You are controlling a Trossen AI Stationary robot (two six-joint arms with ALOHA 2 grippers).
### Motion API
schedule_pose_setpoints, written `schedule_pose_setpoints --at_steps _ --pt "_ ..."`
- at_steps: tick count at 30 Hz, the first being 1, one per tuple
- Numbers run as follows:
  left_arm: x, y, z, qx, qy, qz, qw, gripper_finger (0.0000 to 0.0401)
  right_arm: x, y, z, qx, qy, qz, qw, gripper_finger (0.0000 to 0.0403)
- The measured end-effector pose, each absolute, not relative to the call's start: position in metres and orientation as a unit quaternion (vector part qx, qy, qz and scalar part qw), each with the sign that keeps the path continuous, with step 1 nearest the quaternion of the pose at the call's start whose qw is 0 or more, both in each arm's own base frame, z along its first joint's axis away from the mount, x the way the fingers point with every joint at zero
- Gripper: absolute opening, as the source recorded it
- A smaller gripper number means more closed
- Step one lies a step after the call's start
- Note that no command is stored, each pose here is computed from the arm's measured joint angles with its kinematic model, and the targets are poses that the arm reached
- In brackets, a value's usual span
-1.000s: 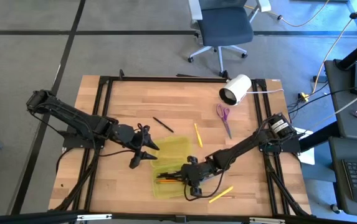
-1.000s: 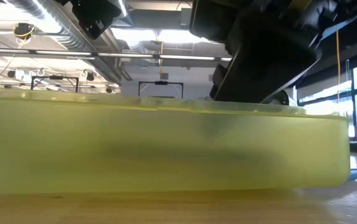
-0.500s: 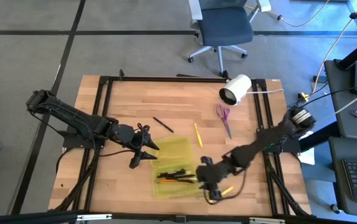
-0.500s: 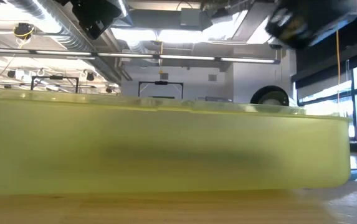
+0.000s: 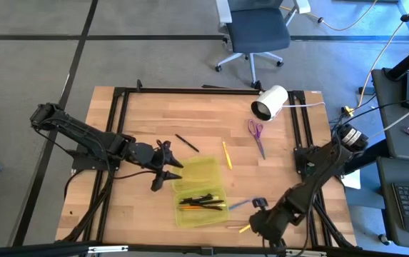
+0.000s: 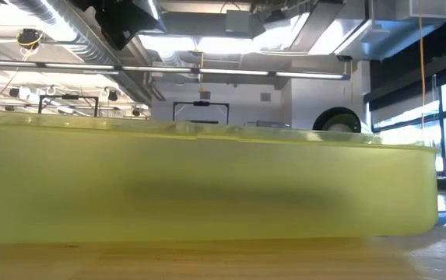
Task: Pick & place school supplies into a supply box
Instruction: Put the yellow pen into the yellow supplies box
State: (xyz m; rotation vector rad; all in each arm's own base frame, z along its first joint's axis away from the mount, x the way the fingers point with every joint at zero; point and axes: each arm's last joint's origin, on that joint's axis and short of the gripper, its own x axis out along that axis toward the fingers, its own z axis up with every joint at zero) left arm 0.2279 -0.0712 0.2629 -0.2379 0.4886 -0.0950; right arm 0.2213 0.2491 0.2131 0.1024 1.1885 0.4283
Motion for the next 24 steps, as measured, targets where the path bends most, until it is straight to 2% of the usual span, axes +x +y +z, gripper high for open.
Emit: schedule_pose_setpoints --at_steps 9,24 --pt "0.228 -0.068 0.263 -0.107 0.229 0.002 0.968 0.0194 0.212 0.245 0.189 -0.013 0.626 0.154 0.764 0.0127" --pt "0.228 -0.068 0.263 -0.107 0.23 0.003 0.967 0.0196 0.216 0.247 0.164 -0.072 0.638 0.128 0.756 0.0127"
